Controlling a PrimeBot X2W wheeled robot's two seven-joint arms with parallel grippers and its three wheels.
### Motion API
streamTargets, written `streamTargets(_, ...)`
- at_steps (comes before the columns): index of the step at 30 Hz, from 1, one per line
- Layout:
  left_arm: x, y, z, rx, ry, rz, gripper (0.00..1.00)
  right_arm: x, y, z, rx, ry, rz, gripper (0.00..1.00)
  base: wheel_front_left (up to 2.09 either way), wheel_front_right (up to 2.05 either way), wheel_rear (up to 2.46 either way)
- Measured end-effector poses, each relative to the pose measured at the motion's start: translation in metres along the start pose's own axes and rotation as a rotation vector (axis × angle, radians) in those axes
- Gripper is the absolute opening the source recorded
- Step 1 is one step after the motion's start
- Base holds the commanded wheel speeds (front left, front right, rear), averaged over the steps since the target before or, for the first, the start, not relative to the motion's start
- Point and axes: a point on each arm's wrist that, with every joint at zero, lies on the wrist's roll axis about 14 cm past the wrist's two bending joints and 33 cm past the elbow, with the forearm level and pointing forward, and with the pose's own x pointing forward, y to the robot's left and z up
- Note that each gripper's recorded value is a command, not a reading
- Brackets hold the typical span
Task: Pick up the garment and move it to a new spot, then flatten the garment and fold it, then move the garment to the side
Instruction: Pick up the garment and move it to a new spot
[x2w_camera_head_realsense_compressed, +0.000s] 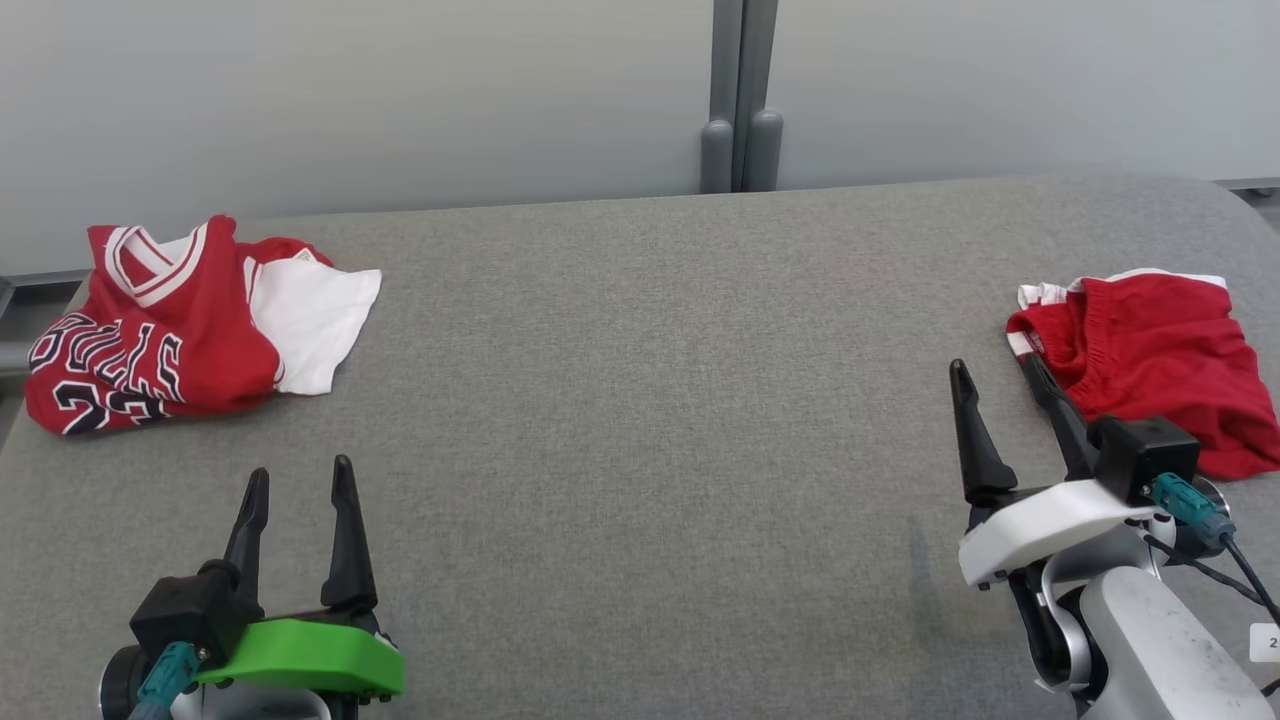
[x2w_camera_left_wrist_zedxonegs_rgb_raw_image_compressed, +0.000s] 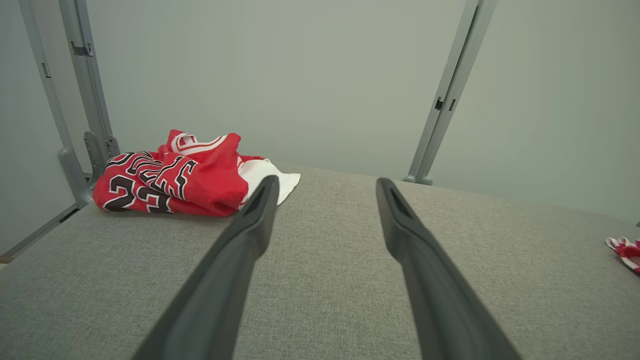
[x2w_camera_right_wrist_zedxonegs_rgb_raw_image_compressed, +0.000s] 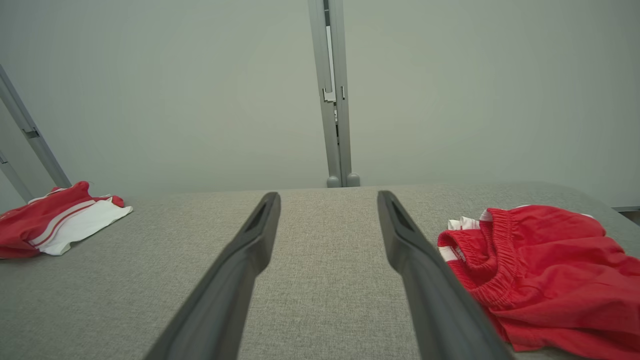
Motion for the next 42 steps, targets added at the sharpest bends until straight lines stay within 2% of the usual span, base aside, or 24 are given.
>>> streamTargets(10,-0.010,0.016,0.004,0.004,-0.010,0.052,1.00,0.008,0.024,-0.001,-0.002,-0.003,0.074,1.00,0.00,0.00,0.00)
streamTargets(23,-0.046,0.079,0.026,0.031,-0.072,0.258,1.00,0.018,0.109,-0.010,0.017,0.019,0.328,1.00,0.00,0.00,0.00)
streamTargets(31,-0.070,0.087,0.029,0.034,-0.084,0.304,1.00,0.026,0.139,-0.009,0.025,0.014,0.407,1.00,0.00,0.00,0.00)
streamTargets(36,-0.086,0.109,0.040,0.042,-0.117,0.381,1.00,0.024,0.164,-0.010,0.034,0.021,0.475,1.00,0.00,0.00,0.00)
streamTargets(42,-0.088,0.112,0.043,0.043,-0.127,0.394,1.00,0.026,0.163,-0.010,0.031,0.018,0.470,1.00,0.00,0.00,0.00)
